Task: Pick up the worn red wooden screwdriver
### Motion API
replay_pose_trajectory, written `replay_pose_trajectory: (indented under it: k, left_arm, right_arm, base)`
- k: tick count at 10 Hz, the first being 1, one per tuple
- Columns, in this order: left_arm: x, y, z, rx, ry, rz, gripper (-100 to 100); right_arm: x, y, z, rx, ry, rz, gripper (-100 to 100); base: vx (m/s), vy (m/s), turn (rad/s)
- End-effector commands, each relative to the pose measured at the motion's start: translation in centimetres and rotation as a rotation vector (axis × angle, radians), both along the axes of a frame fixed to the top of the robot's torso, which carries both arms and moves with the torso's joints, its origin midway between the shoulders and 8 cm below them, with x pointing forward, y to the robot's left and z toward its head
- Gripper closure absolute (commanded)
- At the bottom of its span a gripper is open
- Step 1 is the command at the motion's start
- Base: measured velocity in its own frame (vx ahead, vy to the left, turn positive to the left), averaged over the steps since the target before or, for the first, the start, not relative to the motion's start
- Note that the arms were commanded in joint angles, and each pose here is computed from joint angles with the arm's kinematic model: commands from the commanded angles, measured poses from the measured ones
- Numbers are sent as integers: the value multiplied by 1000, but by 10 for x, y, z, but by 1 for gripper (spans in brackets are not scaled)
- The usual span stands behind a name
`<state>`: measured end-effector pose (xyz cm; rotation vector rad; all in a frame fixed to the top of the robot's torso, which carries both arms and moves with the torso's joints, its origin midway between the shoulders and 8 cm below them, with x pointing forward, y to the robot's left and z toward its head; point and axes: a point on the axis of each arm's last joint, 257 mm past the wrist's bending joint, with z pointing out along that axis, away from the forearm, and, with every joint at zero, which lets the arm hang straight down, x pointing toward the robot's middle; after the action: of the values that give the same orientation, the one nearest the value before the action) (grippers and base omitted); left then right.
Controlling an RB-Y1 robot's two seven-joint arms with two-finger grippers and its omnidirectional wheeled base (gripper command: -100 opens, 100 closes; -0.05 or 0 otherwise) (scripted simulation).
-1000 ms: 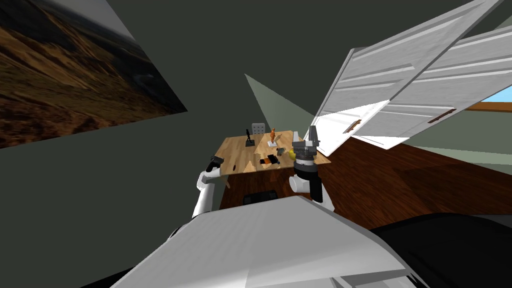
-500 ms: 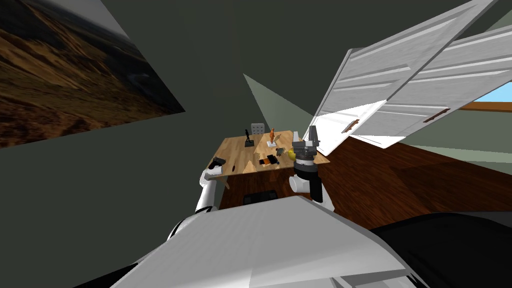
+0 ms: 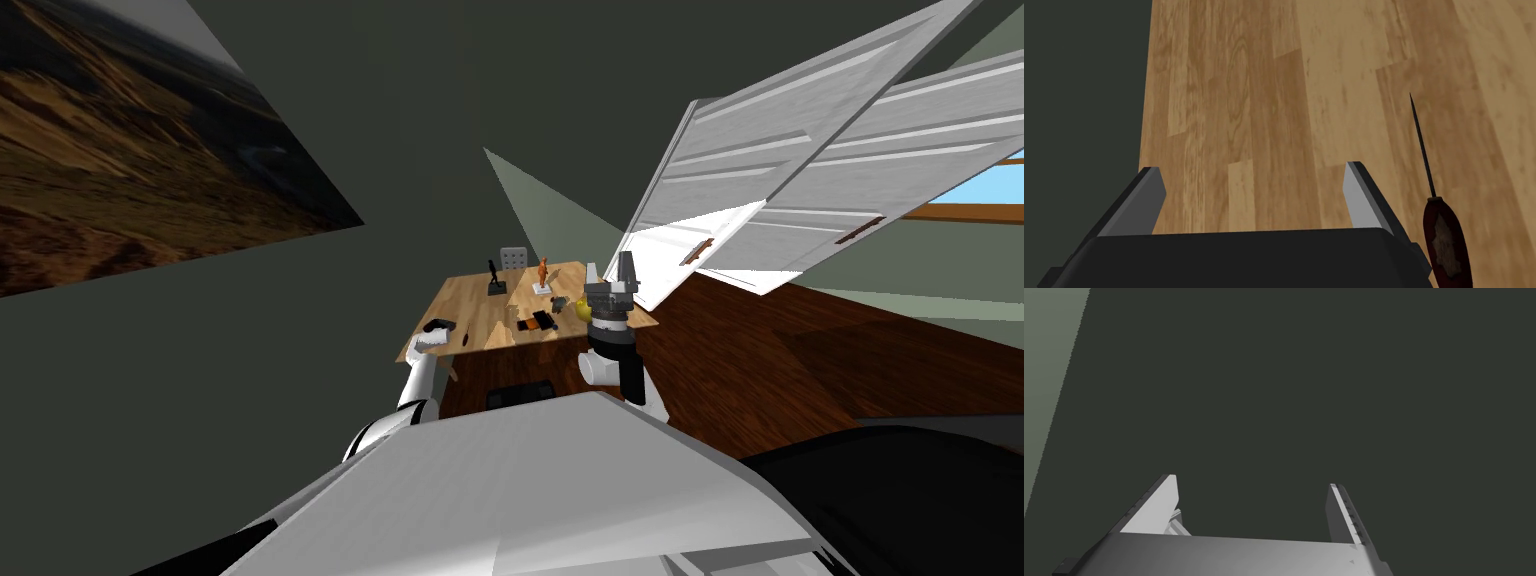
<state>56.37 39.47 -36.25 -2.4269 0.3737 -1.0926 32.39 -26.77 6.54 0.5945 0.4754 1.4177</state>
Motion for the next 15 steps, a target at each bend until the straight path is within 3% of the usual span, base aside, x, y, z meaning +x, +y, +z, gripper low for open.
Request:
replay_pose_trajectory:
  k: [1, 7, 13, 14, 15]
  left_arm:
    - [-2, -7, -14, -57, 50, 35, -100]
    - [-21, -30, -61, -219, 220, 157, -100]
    - [-47, -58, -94, -331, 375, 271, -100]
    - [-48, -58, -95, -334, 378, 275, -100]
    - [-56, -67, -102, -359, 420, 306, -100]
  right_arm:
    - [0, 0, 0, 0, 0, 0, 0]
    - [0, 0, 0, 0, 0, 0, 0]
    - [0, 0, 0, 0, 0, 0, 0]
    - [0, 0, 0, 0, 0, 0, 0]
    - [0, 0, 0, 0, 0, 0, 0]
  base:
    - [33, -1, -20]
    - [32, 7, -13]
    - [32, 10, -2]
    - [25, 10, 0]
    - [34, 12, 5]
